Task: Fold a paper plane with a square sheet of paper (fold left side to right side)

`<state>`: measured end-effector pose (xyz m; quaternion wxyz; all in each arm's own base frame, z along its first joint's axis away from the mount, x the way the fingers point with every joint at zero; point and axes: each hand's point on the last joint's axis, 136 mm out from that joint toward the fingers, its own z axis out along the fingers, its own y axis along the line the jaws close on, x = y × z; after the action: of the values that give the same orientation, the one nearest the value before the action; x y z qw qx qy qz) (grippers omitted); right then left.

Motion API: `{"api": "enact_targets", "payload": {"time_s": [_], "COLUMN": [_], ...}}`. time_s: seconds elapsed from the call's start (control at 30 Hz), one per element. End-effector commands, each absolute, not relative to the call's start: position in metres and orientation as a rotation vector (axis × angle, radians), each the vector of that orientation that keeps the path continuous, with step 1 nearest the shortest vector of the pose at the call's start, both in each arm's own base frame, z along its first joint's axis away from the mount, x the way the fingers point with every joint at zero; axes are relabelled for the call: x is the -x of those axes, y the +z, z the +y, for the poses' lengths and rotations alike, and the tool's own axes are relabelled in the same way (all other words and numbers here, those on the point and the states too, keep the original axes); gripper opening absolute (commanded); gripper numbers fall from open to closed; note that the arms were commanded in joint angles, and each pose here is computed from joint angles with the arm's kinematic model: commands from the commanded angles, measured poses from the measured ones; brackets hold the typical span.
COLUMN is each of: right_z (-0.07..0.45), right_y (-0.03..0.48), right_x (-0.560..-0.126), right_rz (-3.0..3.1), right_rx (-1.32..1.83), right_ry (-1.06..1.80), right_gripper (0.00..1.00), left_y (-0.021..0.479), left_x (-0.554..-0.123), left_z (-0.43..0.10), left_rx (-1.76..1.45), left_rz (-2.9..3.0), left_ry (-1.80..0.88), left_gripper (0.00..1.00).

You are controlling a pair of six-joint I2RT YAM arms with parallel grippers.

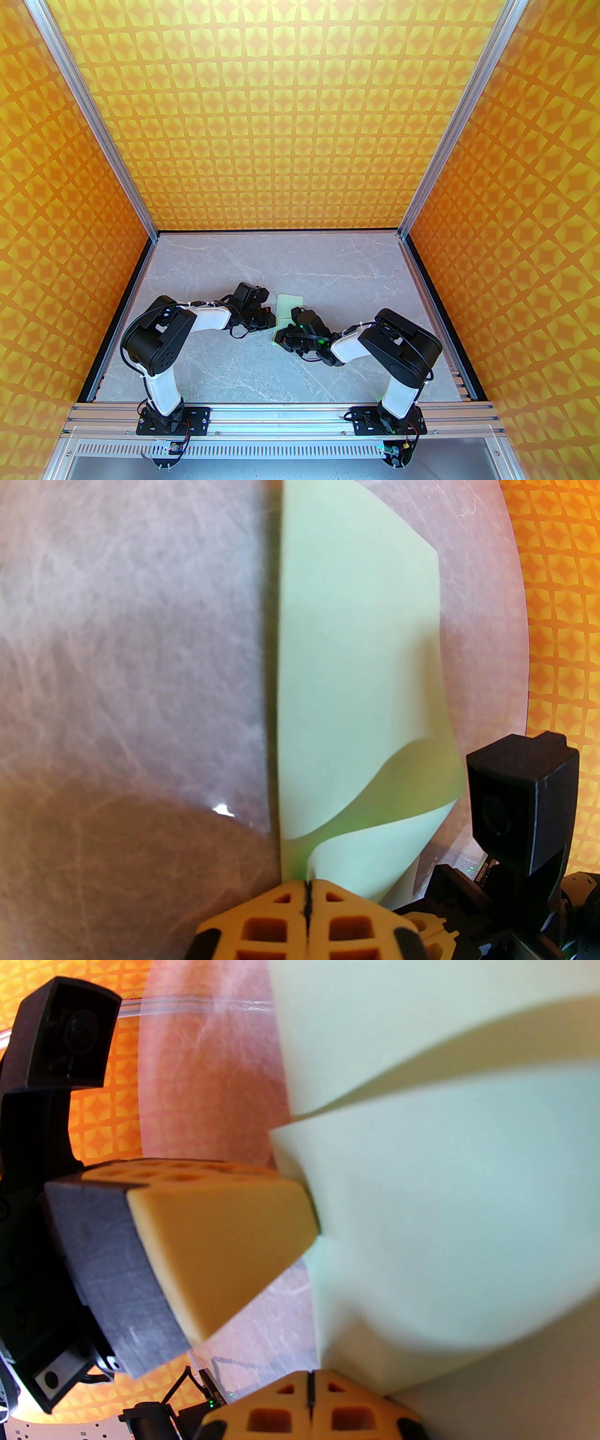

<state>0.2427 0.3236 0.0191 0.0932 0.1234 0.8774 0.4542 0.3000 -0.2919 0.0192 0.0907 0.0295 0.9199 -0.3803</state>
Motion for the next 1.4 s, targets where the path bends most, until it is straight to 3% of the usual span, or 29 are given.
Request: {"api": "enact_targets", "payload": {"time_s": [0.0,0.63,0.83,1.0,1.37], "right_z": [0.316,0.297,0.310,0.303,0.274], "right_y": [0.007,-0.015,0.025,0.057,0.057], "right_x": [-0.234,-0.221,-0.236,-0.246,-0.254], "right_rz": [2.693,2.843,2.715,2.591,2.583], "right_rx": [-0.354,-0.429,-0.318,-0.282,-0.342], "right_ry": [1.224,1.036,1.139,1.139,0.998], "right_gripper": [0.00,0.00,0.01,0.07,0.06], "left_y": [0.015,0.014,0.013,0.014,0.013], "left_x": [-0.302,-0.300,-0.298,-0.298,-0.296], "left_z": [-0.292,-0.293,-0.294,-0.295,-0.297], "left_rx": [-0.106,-0.107,-0.111,-0.116,-0.124], "left_rz": [2.745,2.751,2.755,2.755,2.760], "left_ry": [-1.131,-1.138,-1.138,-1.139,-1.138], "left_gripper": [0.03,0.02,0.02,0.02,0.02]}}
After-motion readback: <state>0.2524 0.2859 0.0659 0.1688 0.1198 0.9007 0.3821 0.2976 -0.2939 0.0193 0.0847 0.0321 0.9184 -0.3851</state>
